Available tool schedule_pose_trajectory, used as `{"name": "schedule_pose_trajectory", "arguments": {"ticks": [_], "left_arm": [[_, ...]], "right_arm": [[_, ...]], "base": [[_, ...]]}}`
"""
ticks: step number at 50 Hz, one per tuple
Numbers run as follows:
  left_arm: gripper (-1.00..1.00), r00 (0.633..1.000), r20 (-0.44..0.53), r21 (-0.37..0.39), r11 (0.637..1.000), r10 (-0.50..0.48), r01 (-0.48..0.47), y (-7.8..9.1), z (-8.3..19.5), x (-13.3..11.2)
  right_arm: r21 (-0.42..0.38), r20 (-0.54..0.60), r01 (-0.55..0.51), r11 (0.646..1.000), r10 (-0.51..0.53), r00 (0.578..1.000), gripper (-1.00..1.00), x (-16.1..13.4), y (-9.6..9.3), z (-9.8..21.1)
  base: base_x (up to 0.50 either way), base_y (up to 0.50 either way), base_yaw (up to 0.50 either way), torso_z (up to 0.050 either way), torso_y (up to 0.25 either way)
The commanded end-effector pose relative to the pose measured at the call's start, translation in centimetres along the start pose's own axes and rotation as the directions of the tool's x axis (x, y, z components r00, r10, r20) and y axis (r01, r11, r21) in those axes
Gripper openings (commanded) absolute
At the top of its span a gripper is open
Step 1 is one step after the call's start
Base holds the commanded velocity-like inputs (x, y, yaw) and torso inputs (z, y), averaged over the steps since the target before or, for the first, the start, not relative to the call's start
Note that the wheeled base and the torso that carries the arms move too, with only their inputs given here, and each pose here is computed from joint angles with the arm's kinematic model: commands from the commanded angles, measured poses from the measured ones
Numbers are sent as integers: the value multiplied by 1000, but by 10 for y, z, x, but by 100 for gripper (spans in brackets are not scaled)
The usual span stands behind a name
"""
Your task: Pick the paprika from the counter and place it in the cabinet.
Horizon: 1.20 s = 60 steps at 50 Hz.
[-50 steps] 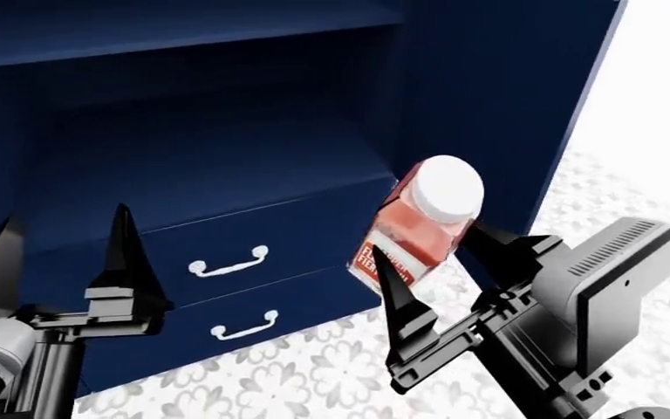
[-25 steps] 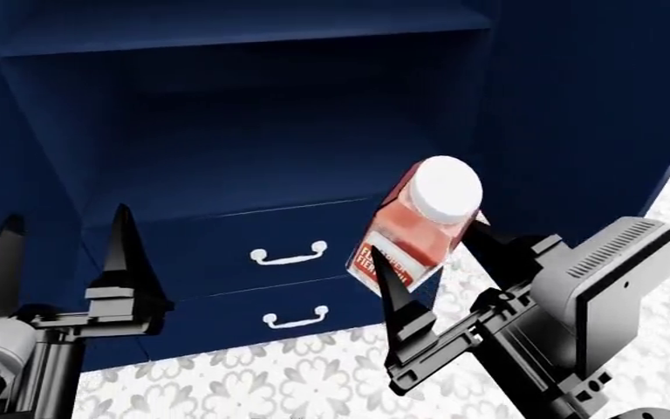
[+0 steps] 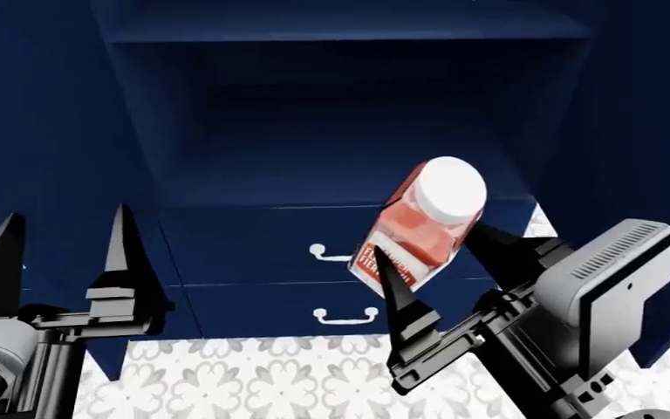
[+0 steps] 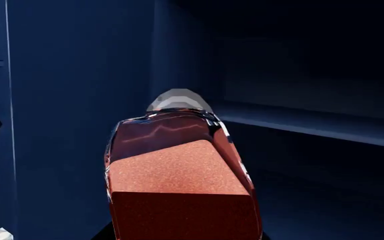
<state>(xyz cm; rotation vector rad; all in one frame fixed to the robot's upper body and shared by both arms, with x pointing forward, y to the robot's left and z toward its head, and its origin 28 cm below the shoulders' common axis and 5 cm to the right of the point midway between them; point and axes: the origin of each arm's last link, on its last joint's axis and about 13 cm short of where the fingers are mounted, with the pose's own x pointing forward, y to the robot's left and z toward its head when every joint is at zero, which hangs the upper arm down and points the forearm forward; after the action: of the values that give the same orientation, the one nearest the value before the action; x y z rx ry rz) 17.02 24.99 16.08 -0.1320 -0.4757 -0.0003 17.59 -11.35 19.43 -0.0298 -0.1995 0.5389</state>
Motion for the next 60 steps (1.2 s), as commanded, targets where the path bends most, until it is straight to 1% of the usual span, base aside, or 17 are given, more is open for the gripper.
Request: {"name": "schedule_pose_trajectory", "arguments": {"ticks": [1,4,21,30,48,60], "left_arm": [[100,1000,1,0,1000,-1,1,0,0,0],[100,1000,0,0,1000,-1,1,0,0,0],[100,1000,-5,1,1000,-2,2,0,-1,0],[100,1000,-5,2,1000,-5,5,-1,-1,0],[100,1000,-3,1,1000,-3,3,-1,0,0],[100,1000,-2,-8,1000,1,-1,0,1,0]], "right_arm": [[-20,20,15,1000,-15,1000,-100,0,-3,1],[-19,23,18,1000,-17,1000,-100,1,-3,1],[-2,38,49,999,-49,998,-100,1,-5,3],[14,31,45,999,-45,998,-100,0,-5,3],[-2,27,32,999,-32,999,-100,1,-4,1],[-20,30,28,999,-28,999,-100,1,-2,2]], "base": [[0,0,500,0,0],[0,0,426,0,0],[0,0,0,0,0],[0,0,0,1,0],[451,-204,0,0,1],[500,-74,0,0,1]]}}
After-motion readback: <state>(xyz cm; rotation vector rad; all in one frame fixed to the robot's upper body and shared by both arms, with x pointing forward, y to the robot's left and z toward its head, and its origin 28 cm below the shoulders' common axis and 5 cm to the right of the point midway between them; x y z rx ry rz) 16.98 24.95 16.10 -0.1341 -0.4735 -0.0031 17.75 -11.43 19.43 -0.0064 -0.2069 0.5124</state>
